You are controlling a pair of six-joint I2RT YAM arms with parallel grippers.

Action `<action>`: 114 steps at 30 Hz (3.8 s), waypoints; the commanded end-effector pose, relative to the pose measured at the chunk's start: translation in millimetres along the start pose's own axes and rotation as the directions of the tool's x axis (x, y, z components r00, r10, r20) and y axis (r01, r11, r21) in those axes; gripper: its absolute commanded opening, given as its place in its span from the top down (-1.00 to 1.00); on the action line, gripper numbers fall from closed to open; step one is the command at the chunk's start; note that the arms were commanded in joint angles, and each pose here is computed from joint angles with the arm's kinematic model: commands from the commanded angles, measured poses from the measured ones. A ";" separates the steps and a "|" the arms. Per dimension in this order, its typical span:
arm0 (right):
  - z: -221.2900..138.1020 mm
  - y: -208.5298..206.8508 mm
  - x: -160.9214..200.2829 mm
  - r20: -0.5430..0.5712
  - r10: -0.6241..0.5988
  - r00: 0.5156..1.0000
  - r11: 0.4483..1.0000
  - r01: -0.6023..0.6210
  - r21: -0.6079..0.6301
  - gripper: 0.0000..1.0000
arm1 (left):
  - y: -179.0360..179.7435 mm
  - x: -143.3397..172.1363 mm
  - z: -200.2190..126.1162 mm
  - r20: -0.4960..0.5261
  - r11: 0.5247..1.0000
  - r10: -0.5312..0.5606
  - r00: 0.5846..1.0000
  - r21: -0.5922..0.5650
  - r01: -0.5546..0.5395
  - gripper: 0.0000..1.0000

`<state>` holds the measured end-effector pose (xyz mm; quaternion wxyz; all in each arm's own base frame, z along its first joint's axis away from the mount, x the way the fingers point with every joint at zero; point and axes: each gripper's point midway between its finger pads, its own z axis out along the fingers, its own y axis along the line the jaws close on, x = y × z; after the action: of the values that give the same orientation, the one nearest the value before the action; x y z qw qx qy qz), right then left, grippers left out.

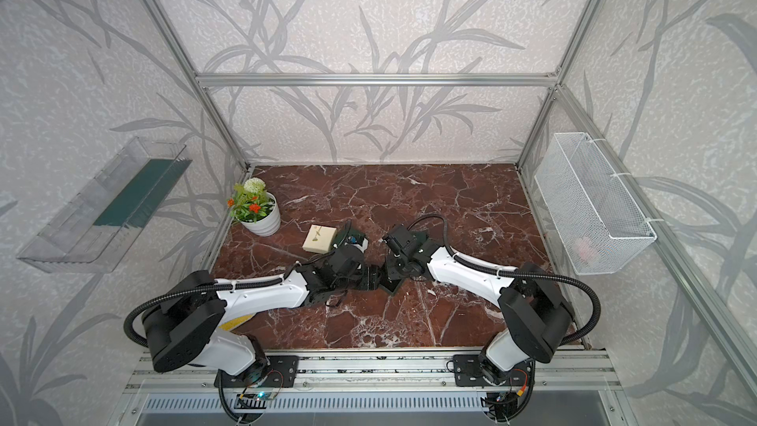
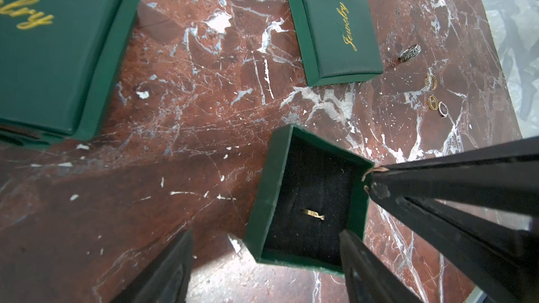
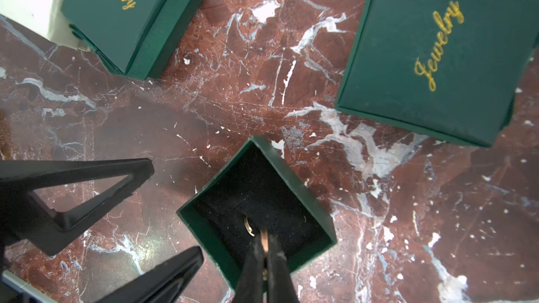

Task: Take the rings out of the lift-off lid box
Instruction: Take out the ring from the jewelry box, then place the ring at the center of the board, then take out the ring from the jewelry box.

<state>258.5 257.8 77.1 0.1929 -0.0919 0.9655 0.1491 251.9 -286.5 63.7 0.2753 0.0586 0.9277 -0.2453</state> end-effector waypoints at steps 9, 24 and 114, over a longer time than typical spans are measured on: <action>-7.5 -80.5 -6.1 0.005 0.141 0.990 0.969 -0.139 0.205 1.00 | -17.3 -23.6 -19.7 0.013 0.997 0.074 0.997 0.007 -0.074 -0.56; 2.2 -184.3 1.5 0.015 0.313 0.950 0.833 -0.282 0.476 1.00 | 3.7 -37.7 -54.0 0.165 0.974 0.225 0.960 -0.062 -0.218 -0.74; 45.4 -7.4 44.5 -0.217 -0.187 0.958 0.972 0.213 0.104 0.71 | 29.9 -37.9 -54.5 0.221 0.975 0.195 0.956 -0.148 -0.165 -0.99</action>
<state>244.2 272.2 29.6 0.1282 -0.1924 0.9695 0.0815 258.5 -227.9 102.1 0.4007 0.1013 0.8969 -0.1575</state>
